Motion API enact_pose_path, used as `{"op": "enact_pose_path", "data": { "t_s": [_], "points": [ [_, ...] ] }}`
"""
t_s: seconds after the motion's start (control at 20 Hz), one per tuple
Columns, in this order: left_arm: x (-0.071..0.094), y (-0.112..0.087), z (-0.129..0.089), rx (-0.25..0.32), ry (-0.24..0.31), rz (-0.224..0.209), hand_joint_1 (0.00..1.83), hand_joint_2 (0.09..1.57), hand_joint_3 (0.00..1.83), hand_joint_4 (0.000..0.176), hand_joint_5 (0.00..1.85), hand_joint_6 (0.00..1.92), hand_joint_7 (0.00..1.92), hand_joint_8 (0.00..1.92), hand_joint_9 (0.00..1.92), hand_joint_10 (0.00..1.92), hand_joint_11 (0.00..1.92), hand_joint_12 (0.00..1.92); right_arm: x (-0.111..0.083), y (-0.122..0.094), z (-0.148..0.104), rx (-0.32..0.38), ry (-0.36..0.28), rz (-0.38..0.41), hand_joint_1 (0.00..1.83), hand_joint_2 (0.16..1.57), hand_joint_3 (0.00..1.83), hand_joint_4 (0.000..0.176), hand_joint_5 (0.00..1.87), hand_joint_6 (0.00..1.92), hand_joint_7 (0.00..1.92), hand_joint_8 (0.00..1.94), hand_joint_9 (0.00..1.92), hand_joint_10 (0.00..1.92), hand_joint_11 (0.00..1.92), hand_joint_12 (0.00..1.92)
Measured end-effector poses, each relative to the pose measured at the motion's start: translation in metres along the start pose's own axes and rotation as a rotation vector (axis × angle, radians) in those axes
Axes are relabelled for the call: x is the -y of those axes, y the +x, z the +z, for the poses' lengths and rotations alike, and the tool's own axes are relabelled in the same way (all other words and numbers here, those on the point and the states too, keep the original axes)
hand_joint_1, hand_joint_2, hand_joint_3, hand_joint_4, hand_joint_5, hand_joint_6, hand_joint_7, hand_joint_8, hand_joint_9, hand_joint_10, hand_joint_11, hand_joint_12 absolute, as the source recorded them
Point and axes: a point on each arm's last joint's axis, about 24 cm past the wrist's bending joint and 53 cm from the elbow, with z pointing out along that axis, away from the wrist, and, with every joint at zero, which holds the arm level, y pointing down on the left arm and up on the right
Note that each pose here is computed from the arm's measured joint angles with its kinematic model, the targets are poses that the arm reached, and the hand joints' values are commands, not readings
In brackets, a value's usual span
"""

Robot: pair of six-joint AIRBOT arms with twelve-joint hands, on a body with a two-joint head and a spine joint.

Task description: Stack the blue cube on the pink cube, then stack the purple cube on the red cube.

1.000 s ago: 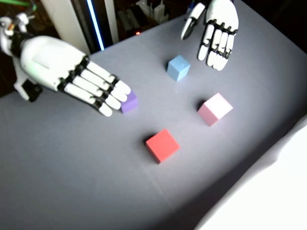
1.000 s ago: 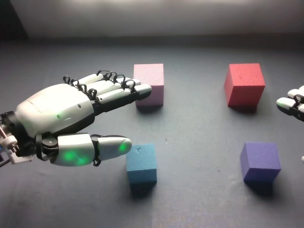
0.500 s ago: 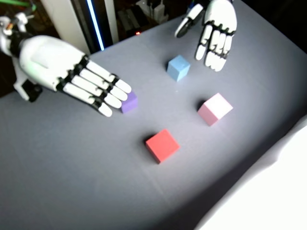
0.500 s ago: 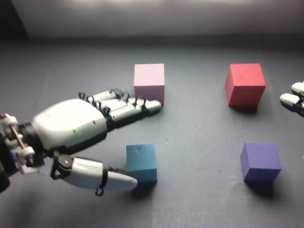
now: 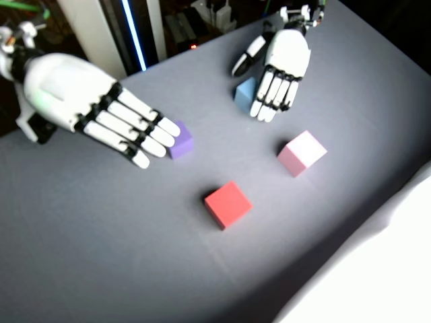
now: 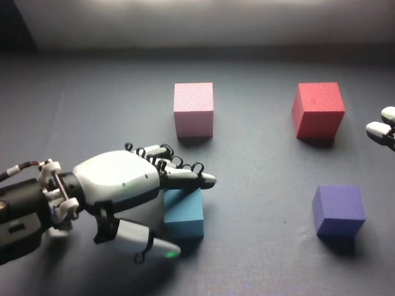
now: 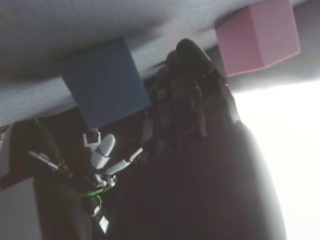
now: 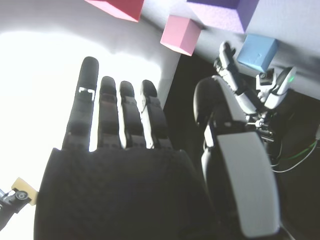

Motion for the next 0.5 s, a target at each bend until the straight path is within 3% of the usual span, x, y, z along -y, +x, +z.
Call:
{"op": "enact_pose_path", "data": {
  "t_s": [0.05, 0.1, 0.15, 0.2, 0.25, 0.3, 0.35, 0.45, 0.5],
  "points": [
    [-0.0008, 0.0002, 0.0013, 0.000, -0.001, 0.000, 1.22, 1.20, 0.02, 0.000, 0.75, 0.09, 0.72, 1.39, 0.75, 1.67, 0.79, 1.87, -0.0001, -0.0001, 0.0000, 0.000, 0.000, 0.000, 0.54, 1.37, 0.00, 0.000, 0.16, 0.00, 0.03, 0.00, 0.00, 0.15, 0.00, 0.99],
    [-0.0008, 0.0006, 0.0027, 0.004, 0.000, -0.030, 1.20, 1.25, 0.01, 0.000, 0.67, 0.97, 0.78, 1.55, 0.84, 1.74, 0.87, 1.91, 0.0000, -0.0001, 0.0000, 0.000, 0.000, 0.000, 0.52, 1.37, 0.00, 0.000, 0.15, 0.00, 0.03, 0.00, 0.00, 0.12, 0.00, 0.92],
    [-0.0004, 0.0019, 0.0048, 0.004, 0.005, -0.031, 1.19, 1.28, 0.01, 0.000, 0.63, 1.20, 0.76, 1.64, 0.85, 1.76, 0.89, 1.92, 0.0011, 0.0001, -0.0004, 0.000, 0.004, 0.002, 0.51, 1.38, 0.00, 0.000, 0.15, 0.00, 0.03, 0.00, 0.00, 0.10, 0.00, 0.83],
    [-0.0005, 0.0014, 0.0054, 0.006, 0.008, -0.030, 1.17, 1.31, 0.00, 0.000, 0.58, 1.29, 0.72, 1.72, 0.86, 1.84, 0.93, 1.92, 0.0012, 0.0000, -0.0004, 0.001, 0.004, 0.002, 0.51, 1.38, 0.00, 0.000, 0.15, 0.00, 0.02, 0.00, 0.00, 0.10, 0.00, 0.72],
    [-0.0006, 0.0001, 0.0063, 0.008, 0.009, -0.027, 1.07, 1.28, 0.00, 0.000, 0.67, 1.43, 1.01, 1.91, 1.24, 1.92, 1.36, 1.92, 0.0013, -0.0003, -0.0009, 0.002, 0.003, 0.004, 0.50, 1.38, 0.00, 0.000, 0.15, 0.00, 0.02, 0.00, 0.00, 0.10, 0.00, 0.65],
    [-0.0004, -0.0001, 0.0063, 0.009, 0.010, -0.027, 1.07, 1.28, 0.00, 0.000, 0.67, 1.43, 1.01, 1.91, 1.24, 1.92, 1.36, 1.92, 0.0014, -0.0003, -0.0009, 0.002, 0.004, 0.005, 0.50, 1.38, 0.00, 0.000, 0.15, 0.00, 0.02, 0.00, 0.00, 0.10, 0.00, 0.65],
    [0.0000, -0.0013, 0.0061, 0.013, 0.012, -0.028, 1.06, 1.29, 0.00, 0.000, 0.66, 1.47, 0.94, 1.77, 1.16, 1.88, 1.25, 1.92, 0.0014, -0.0004, -0.0009, 0.003, 0.004, 0.007, 0.51, 1.38, 0.00, 0.000, 0.15, 0.00, 0.03, 0.00, 0.00, 0.07, 0.00, 0.54],
    [0.0038, -0.0028, 0.0032, 0.020, 0.011, -0.003, 1.07, 1.27, 0.00, 0.000, 0.70, 1.42, 0.98, 1.76, 1.17, 1.91, 1.26, 1.92, 0.0014, -0.0006, -0.0009, 0.004, 0.004, 0.008, 0.52, 1.37, 0.00, 0.000, 0.16, 0.00, 0.03, 0.00, 0.01, 0.08, 0.00, 0.58],
    [0.0056, -0.0064, -0.0005, 0.024, 0.011, 0.020, 1.17, 1.27, 0.00, 0.000, 0.67, 1.25, 0.82, 1.67, 1.06, 1.86, 1.11, 1.92, 0.0014, -0.0007, -0.0009, 0.004, 0.004, 0.008, 0.53, 1.37, 0.00, 0.000, 0.16, 0.00, 0.04, 0.00, 0.00, 0.09, 0.00, 0.53]
  ]
}}
